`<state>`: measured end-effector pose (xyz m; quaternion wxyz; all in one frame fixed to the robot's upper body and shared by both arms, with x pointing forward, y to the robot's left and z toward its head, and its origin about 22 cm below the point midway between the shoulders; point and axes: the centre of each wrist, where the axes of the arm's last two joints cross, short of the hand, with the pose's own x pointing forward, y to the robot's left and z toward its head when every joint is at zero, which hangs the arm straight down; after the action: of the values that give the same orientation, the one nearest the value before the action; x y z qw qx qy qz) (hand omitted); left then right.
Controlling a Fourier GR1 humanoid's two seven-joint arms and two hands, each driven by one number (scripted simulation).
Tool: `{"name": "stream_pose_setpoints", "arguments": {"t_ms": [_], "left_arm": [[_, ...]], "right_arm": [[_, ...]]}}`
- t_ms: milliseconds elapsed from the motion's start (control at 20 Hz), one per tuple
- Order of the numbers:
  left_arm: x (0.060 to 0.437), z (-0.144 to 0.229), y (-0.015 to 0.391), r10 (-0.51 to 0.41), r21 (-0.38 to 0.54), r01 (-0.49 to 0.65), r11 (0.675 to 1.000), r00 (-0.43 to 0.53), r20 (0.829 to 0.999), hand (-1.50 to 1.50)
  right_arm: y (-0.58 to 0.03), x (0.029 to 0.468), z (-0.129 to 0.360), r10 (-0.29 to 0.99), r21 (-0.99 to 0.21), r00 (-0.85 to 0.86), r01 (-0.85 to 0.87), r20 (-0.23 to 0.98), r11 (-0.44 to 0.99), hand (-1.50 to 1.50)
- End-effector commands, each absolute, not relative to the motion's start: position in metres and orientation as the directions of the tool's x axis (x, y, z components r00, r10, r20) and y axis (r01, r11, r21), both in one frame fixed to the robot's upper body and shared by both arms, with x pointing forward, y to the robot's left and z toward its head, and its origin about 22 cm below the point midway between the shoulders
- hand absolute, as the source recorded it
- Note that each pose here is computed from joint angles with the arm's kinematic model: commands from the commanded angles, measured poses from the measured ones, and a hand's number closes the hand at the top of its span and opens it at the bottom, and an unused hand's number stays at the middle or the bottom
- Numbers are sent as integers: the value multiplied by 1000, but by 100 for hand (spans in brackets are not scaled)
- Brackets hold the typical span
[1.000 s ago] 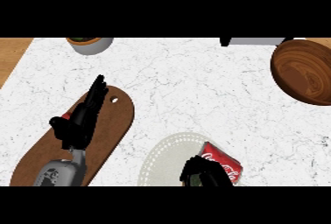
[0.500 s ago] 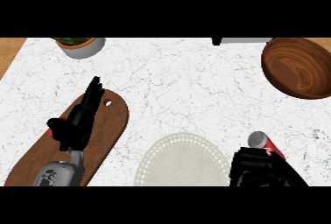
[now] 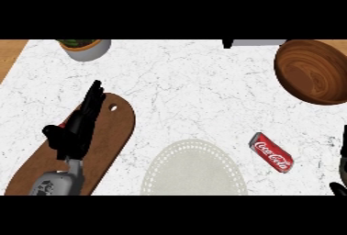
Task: Pick the squash from the placemat and place it in the bowl
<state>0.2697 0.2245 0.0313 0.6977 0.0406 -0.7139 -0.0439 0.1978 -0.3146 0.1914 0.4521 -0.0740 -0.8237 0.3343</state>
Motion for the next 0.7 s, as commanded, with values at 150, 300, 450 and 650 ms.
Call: {"name": "stream_pose_setpoints", "arguments": {"t_ms": [150, 300, 450, 650], "left_arm": [[272, 28, 204, -116, 116, 16, 993, -32, 993, 0], [276, 42, 227, -113, 114, 49, 992, -35, 993, 0], [281, 42, 204, -113, 114, 41, 993, -34, 993, 0], [279, 33, 210, -123, 124, 63, 990, -31, 992, 0]], "right_arm": [[-346, 214, 266, 470, -601, -532, -93, 704, 794, 150], [-360, 236, 277, 517, -607, -493, -28, 700, 794, 150], [-361, 255, 288, 523, -603, -461, -34, 717, 797, 150], [-378, 269, 265, 682, -724, -409, 71, 606, 686, 150]]}}
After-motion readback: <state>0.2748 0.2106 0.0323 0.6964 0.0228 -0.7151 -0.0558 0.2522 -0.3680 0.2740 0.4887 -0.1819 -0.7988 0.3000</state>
